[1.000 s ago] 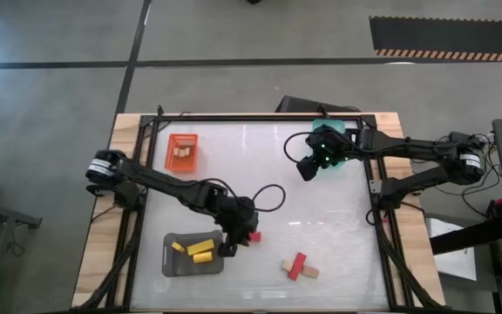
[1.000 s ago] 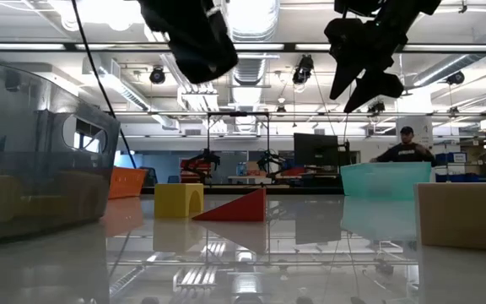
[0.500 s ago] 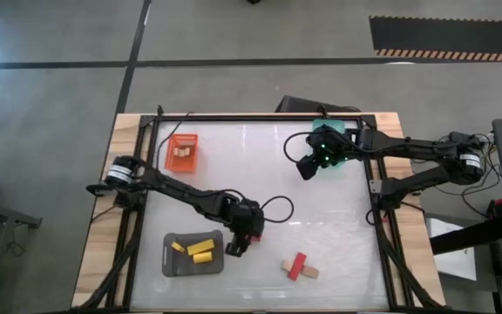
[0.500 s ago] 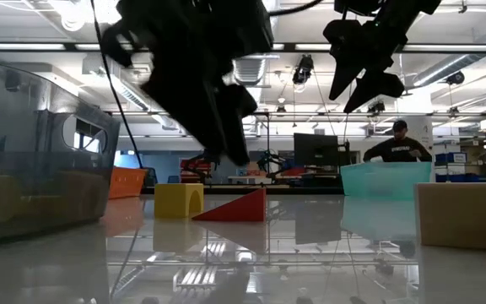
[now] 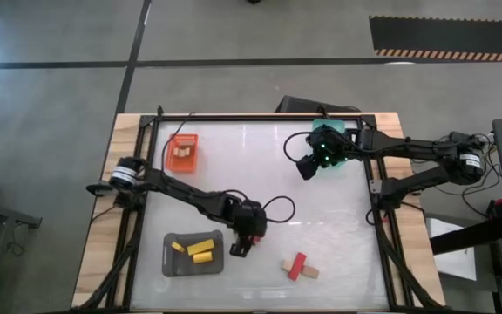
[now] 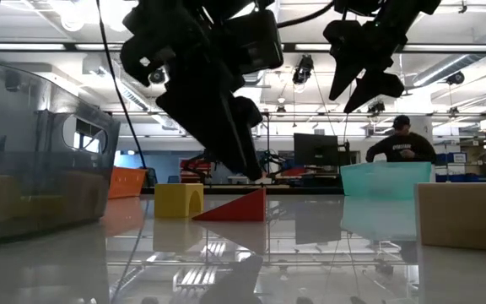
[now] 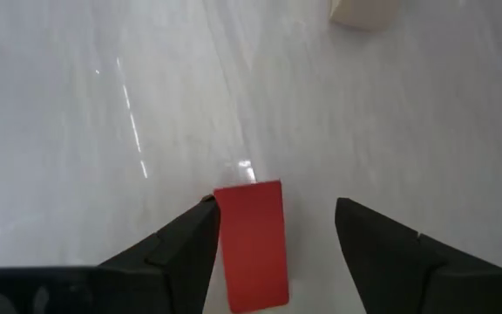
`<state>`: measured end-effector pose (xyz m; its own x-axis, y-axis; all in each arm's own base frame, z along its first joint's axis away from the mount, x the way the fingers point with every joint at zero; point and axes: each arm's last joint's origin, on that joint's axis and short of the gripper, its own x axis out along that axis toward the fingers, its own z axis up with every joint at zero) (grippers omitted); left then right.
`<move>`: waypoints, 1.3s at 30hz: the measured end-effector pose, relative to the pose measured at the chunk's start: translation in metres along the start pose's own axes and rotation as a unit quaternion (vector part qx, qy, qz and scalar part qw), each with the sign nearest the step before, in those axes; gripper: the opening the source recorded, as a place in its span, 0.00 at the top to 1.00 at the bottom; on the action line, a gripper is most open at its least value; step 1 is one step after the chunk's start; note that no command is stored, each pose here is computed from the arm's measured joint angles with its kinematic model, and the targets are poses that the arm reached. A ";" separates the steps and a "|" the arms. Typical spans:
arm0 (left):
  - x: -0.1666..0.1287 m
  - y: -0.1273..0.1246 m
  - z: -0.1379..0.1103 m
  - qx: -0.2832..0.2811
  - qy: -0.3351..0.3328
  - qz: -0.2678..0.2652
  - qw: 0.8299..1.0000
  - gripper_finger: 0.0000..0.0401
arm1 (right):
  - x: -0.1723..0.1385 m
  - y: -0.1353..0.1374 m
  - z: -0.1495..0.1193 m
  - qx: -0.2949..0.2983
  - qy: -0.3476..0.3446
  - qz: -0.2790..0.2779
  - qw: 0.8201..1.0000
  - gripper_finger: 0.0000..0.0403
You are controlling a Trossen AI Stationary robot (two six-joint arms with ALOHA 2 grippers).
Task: Sort & place blocks by color
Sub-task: Put the red block into the green bin
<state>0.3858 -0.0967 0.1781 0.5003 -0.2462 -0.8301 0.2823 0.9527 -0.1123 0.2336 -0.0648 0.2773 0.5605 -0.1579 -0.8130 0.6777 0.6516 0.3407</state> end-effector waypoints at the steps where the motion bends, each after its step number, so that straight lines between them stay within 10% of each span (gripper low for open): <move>1: 0.001 0.000 -0.001 0.000 0.003 0.000 1.000 0.47 | 0.000 0.000 0.000 0.000 0.000 0.000 1.000 0.46; 39: 0.025 0.011 -0.020 -0.052 -0.038 0.000 0.998 0.55 | 0.000 0.000 0.000 -0.001 0.001 0.000 1.000 0.46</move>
<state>0.3847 -0.0886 0.1450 0.5619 -0.2561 -0.7866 0.1988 0.9648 -0.1721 0.2336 -0.0648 0.2772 0.5601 -0.1568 -0.8134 0.6770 0.6525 0.3404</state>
